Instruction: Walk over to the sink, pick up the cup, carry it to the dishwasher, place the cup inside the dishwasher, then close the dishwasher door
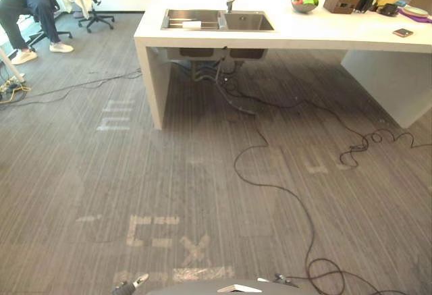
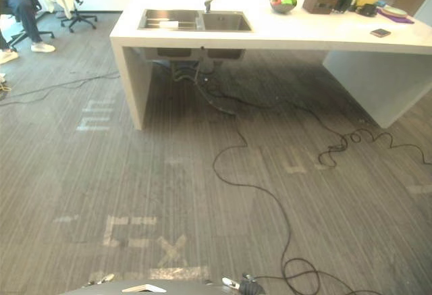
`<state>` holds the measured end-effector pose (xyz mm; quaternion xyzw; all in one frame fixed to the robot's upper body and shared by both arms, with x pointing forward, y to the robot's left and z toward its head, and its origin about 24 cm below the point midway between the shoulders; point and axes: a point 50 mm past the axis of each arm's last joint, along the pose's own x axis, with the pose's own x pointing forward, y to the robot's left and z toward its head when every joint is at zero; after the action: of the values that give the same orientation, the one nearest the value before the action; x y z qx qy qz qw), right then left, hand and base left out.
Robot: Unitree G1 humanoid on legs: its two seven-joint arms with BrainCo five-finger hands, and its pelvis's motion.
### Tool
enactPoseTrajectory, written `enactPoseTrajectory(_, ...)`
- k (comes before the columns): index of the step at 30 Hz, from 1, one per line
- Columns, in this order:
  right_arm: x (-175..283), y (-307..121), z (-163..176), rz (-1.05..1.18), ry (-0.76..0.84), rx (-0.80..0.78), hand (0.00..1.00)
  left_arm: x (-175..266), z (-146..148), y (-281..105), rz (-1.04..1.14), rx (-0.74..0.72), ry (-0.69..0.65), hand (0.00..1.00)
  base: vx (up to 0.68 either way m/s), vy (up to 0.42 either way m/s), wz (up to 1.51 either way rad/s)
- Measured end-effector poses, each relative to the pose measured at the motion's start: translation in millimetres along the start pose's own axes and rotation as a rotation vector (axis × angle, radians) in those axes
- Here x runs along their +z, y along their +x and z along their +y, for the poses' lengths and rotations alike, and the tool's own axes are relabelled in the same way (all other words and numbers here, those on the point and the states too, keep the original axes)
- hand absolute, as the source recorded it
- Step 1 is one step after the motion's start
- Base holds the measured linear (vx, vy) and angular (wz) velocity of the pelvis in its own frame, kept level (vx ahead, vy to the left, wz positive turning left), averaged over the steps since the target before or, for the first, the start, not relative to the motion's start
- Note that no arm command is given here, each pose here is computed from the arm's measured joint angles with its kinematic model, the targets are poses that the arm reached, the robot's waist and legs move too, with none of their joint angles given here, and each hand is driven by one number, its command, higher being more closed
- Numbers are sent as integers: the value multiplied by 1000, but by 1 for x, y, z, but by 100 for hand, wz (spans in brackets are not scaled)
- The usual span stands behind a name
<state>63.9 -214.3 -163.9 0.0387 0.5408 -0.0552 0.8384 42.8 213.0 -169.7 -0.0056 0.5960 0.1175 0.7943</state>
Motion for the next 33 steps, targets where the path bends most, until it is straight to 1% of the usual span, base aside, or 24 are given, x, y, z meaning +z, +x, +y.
enactPoseTrajectory(14, 0, 0, 0, 0, 3, -2, 0, -1, 0, 0, 15, -1, -13, 0, 0, 0, 0)
enactPoseTrajectory(18, 5, 0, 1, -43, 63, -14, 0, -1, 2, 0, 25, 4, -6, 0, -17, 31, 18)
enactPoseTrajectory(22, 9, 1, 2, -64, 82, -14, 0, -3, 4, 0, 42, 30, -11, 0, 36, 38, 13)
enactPoseTrajectory(24, 7, 1, 6, -67, 123, -14, 0, -3, 6, 0, 58, 45, -18, 0, 98, -20, 17)
enactPoseTrajectory(27, 6, 1, 5, -82, 164, -25, 0, 1, 6, 1, 70, 50, -55, 0, 215, -67, -6)
enactPoseTrajectory(29, 9, 0, 2, -95, 159, -36, 0, 9, 2, 3, 58, 46, -80, 0, 297, -100, -17)
enactPoseTrajectory(32, 1, -5, 2, -105, 167, -44, 0, 17, 0, 3, 43, 47, -135, 0, 356, -156, 7)
enactPoseTrajectory(33, -9, -9, 1, -85, 179, -51, 0, 19, 0, 3, 32, 48, -136, 0, 607, -324, 40)
